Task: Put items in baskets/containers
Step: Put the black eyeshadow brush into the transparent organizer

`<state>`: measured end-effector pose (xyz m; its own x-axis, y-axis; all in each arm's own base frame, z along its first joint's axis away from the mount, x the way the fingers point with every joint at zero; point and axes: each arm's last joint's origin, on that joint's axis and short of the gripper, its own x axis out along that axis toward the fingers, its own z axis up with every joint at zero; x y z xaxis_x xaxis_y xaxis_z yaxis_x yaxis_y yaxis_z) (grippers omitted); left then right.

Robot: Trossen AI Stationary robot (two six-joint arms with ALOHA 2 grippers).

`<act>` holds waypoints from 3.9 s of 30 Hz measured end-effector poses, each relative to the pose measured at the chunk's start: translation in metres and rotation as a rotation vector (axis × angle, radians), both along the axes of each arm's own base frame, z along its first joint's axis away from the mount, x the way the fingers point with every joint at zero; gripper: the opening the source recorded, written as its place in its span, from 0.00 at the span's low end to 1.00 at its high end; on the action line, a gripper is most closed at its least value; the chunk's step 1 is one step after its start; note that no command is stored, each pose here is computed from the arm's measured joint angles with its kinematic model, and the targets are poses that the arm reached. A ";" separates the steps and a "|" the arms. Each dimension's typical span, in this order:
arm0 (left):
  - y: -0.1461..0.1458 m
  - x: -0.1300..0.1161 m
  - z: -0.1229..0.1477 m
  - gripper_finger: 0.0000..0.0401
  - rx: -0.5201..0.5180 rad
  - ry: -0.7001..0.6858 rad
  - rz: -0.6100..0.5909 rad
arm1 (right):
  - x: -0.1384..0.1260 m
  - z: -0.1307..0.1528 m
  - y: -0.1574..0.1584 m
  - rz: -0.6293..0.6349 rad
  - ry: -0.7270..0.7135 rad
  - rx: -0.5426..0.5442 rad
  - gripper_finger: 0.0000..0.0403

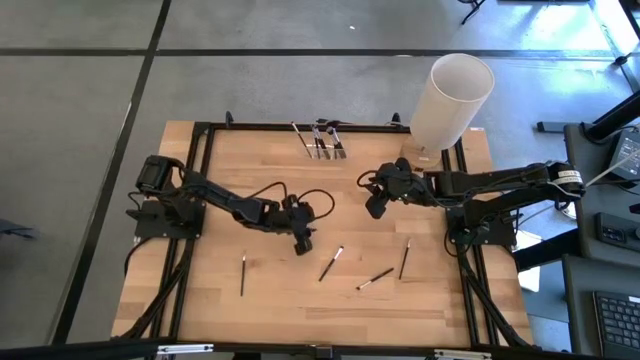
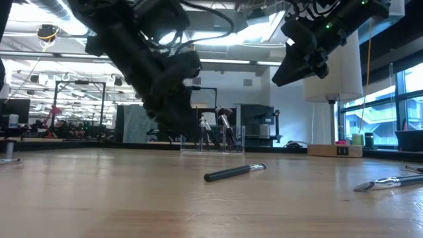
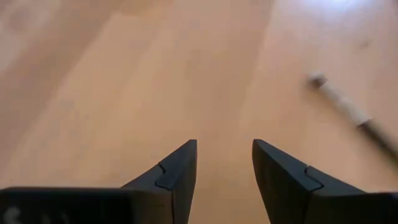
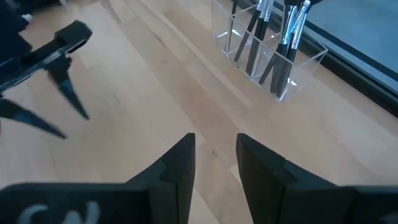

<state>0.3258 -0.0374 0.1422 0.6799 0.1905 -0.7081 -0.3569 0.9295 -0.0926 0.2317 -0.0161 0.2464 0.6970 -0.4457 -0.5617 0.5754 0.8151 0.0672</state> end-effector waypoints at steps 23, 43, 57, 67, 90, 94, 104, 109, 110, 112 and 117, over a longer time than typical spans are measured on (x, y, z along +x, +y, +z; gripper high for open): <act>-0.059 0.083 0.000 0.37 -0.104 0.113 -0.031 | -0.007 -0.008 0.002 -0.066 0.073 0.046 0.29; -0.062 0.085 -0.020 0.23 -0.072 0.157 -0.036 | -0.010 -0.010 0.002 -0.084 0.099 0.039 0.29; -0.049 0.080 -0.011 0.07 0.057 0.180 0.018 | -0.010 -0.010 0.003 -0.081 0.107 0.037 0.29; -0.010 0.074 0.052 0.06 0.443 -0.003 0.350 | -0.016 -0.013 0.000 -0.166 0.151 -0.005 0.29; 0.183 0.002 0.091 0.07 0.318 -0.633 0.745 | -0.022 -0.031 -0.001 -0.182 0.191 -0.001 0.29; 0.195 -0.002 0.074 0.07 0.327 -0.730 0.789 | -0.020 -0.030 -0.001 -0.175 0.173 -0.006 0.29; 0.219 0.008 0.027 0.08 0.380 -0.907 0.807 | -0.019 -0.029 -0.001 -0.163 0.163 -0.016 0.29; 0.221 0.010 0.012 0.08 0.367 -0.909 0.810 | -0.019 -0.029 -0.001 -0.160 0.165 -0.018 0.29; 0.221 0.011 0.010 0.08 0.367 -0.898 0.809 | -0.019 -0.029 -0.001 -0.160 0.165 -0.018 0.29; 0.220 0.012 0.007 0.08 0.365 -0.893 0.806 | -0.019 -0.029 -0.001 -0.160 0.165 -0.018 0.29; 0.220 0.012 0.006 0.08 0.381 -0.873 0.800 | -0.019 -0.029 -0.001 -0.160 0.165 -0.018 0.29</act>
<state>0.3376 0.1822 0.1485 0.4933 0.8624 0.1139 -0.7902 0.4990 -0.3559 0.2128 -0.0172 0.2177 0.5157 -0.5546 -0.6530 0.6997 0.7125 -0.0525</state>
